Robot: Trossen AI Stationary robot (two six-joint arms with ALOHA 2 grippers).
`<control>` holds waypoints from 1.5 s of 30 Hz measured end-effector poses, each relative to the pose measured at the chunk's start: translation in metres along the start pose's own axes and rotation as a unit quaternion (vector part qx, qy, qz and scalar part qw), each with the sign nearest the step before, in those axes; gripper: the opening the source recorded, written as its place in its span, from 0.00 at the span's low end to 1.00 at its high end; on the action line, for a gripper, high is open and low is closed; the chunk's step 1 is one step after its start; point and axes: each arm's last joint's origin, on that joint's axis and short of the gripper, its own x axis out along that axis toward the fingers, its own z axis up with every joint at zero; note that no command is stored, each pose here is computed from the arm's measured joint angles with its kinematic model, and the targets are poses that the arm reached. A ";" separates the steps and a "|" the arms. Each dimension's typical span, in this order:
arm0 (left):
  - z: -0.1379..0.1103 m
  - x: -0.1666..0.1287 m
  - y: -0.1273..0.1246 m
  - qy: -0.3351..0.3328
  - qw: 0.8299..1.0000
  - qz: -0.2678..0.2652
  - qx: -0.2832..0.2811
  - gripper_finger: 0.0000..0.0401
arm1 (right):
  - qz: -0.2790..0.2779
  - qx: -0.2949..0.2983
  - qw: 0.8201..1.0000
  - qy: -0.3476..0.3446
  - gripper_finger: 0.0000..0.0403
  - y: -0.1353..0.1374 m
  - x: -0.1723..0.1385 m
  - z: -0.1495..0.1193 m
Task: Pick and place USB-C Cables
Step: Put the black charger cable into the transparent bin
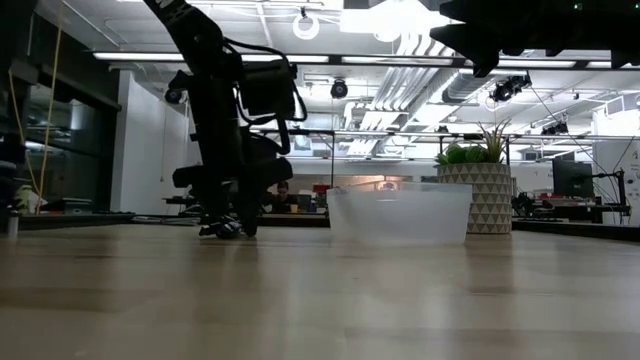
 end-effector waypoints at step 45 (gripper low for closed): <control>-0.011 -0.146 0.004 -0.262 0.955 -0.090 0.109 0.03 | 0.000 -0.001 1.000 0.014 0.48 0.000 0.001 -0.003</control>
